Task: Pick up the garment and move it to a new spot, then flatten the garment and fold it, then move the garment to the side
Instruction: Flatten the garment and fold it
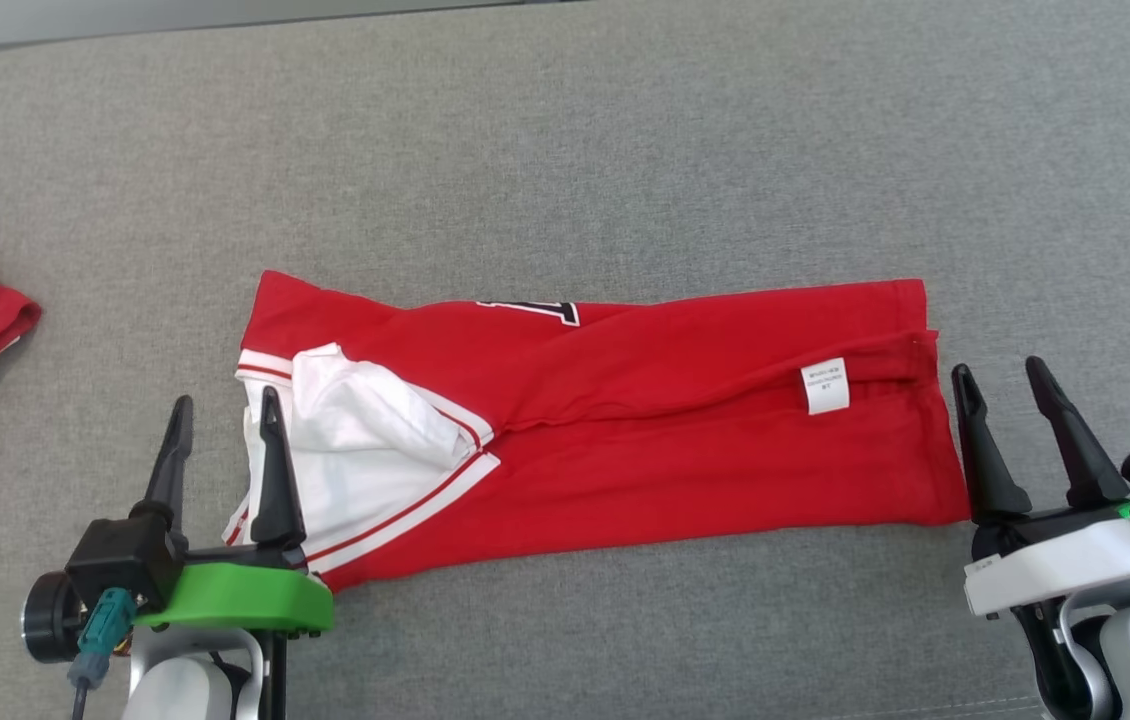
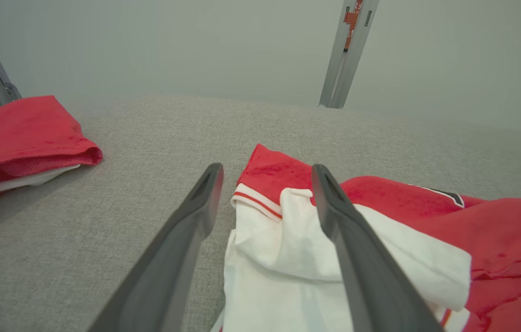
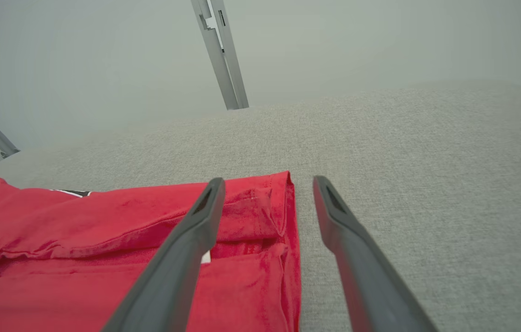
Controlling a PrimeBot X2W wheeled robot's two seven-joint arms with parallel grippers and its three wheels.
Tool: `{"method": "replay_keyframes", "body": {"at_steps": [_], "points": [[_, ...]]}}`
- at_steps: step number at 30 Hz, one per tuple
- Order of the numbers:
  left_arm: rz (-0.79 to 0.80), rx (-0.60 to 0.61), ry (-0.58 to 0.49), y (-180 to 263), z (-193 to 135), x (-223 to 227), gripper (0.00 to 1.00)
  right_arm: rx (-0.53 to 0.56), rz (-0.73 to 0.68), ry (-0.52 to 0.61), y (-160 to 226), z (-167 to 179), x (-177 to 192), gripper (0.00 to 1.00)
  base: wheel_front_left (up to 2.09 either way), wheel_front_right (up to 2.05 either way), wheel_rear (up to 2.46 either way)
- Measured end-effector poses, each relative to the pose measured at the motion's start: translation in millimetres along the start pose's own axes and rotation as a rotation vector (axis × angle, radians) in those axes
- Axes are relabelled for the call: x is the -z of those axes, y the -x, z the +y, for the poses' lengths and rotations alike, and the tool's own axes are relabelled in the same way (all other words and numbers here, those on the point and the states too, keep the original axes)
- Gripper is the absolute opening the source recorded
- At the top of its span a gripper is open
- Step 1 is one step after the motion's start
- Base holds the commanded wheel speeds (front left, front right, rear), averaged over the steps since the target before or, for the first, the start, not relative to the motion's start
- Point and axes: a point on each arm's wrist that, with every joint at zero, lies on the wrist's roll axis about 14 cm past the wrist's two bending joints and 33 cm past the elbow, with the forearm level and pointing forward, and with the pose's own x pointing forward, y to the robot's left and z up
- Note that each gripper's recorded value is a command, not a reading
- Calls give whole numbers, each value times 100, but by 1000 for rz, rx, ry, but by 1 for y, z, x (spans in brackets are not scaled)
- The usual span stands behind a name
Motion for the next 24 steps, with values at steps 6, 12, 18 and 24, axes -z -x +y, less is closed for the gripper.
{"method": "replay_keyframes", "body": {"at_steps": [6, 12, 18, 24], "points": [[-88, -2, -76, 8, -10, -27, 100, 8, -68, 58, 11, 6, -31, 100, 0, 0, 0], [-100, 4, -85, 17, -17, -36, 100, 7, -82, 73, 23, 14, -46, 100, 0, 0, 0], [-97, 5, -87, 19, -17, -37, 100, 20, -71, 62, 26, 14, -45, 100, 0, 0, 0], [-78, 12, -87, 17, -19, -33, 100, 27, -44, 62, 23, 11, -38, 100, 0, 0, 0]]}}
